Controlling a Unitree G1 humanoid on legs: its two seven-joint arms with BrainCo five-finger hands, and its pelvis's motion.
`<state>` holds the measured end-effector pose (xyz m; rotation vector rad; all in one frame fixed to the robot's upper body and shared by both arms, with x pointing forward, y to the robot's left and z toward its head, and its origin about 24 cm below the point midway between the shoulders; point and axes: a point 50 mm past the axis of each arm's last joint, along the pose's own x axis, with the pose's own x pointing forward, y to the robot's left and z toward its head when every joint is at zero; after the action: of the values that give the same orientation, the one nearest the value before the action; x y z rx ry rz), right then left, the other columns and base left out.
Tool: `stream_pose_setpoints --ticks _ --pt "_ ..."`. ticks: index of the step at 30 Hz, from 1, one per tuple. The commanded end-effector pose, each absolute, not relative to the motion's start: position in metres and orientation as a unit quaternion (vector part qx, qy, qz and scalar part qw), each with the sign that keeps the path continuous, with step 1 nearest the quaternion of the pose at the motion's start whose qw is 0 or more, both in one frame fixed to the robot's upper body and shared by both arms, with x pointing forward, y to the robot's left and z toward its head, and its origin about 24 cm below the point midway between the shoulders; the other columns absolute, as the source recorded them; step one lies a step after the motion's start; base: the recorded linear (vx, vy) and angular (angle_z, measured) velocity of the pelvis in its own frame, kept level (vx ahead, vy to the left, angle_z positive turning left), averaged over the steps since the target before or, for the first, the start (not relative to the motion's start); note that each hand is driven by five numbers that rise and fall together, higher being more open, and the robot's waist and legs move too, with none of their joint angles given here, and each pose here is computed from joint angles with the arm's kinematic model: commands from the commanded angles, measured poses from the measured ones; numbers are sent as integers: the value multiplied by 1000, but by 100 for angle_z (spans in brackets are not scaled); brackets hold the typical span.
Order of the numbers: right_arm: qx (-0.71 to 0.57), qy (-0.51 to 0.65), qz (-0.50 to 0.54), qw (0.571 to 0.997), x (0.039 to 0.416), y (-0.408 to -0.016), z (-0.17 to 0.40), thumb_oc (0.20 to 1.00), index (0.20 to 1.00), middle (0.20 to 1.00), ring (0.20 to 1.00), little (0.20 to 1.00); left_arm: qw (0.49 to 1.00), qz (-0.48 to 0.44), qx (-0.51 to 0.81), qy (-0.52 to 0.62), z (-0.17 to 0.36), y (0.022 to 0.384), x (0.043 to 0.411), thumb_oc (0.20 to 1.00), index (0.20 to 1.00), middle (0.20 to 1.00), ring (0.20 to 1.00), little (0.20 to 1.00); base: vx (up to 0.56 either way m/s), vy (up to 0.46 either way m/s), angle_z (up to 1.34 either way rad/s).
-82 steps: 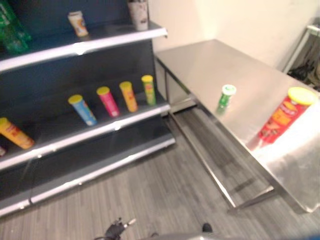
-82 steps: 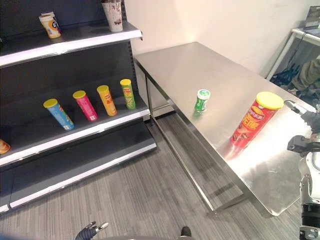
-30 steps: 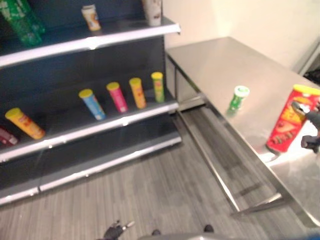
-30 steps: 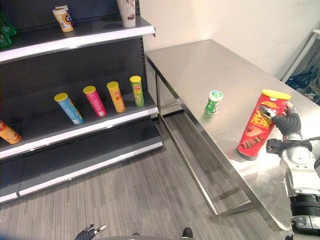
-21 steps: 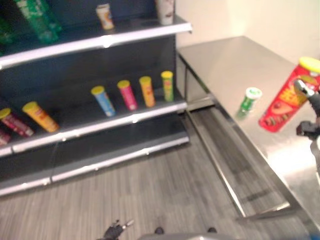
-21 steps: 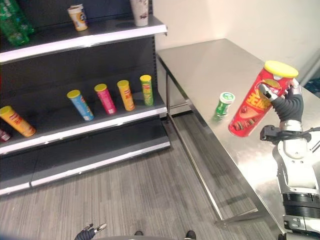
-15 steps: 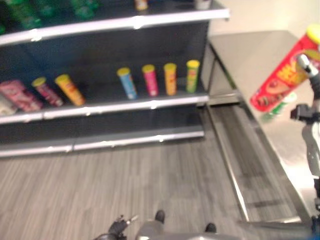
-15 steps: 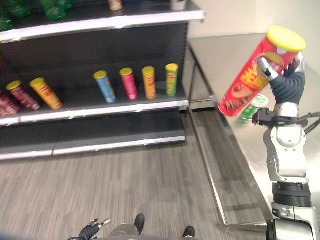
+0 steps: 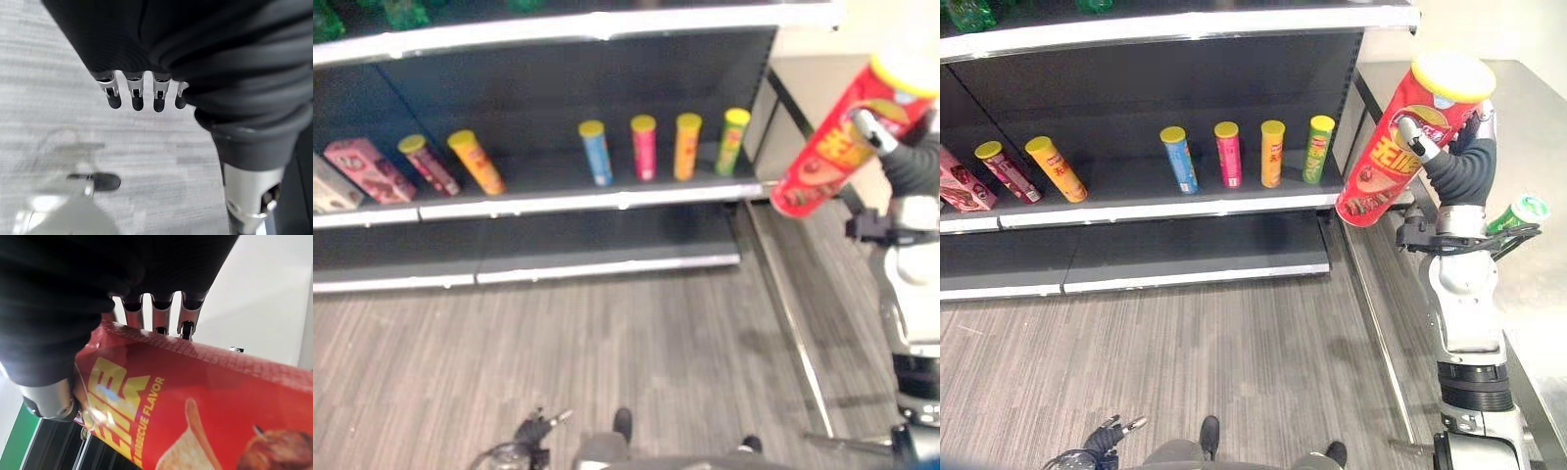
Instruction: Put the goods on the table back onto the shelves and tidy them up.
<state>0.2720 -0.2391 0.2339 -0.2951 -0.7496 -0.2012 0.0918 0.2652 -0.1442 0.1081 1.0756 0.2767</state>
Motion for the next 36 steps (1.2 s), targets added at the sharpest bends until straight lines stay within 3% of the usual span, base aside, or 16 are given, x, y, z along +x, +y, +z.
stream_pose_setpoints --ticks 1,9,16,25,36 --pt "-170 -449 -96 872 259 -239 272 200 200 200 200 200 841 129 60 523 -147 265 83 1000 1000 1000 1000 1000 -62 81 0" --pt "-183 -418 -72 887 264 -235 260 200 200 200 200 200 839 110 18 533 -155 240 70 1000 1000 1000 1000 1000 10 23 18" --pt "-176 -395 -36 901 265 -228 249 200 200 200 200 200 835 125 4 536 -156 241 66 1000 1000 1000 1000 1000 -28 178 31" --pt "-170 -371 -35 912 257 -234 235 200 200 200 200 200 837 131 20 532 -153 249 63 1000 1000 1000 1000 1000 136 449 -4" --pt "-154 -358 -51 920 254 -233 222 200 200 200 200 200 848 112 72 512 -142 269 86 1000 1000 1000 1000 1000 101 477 7"
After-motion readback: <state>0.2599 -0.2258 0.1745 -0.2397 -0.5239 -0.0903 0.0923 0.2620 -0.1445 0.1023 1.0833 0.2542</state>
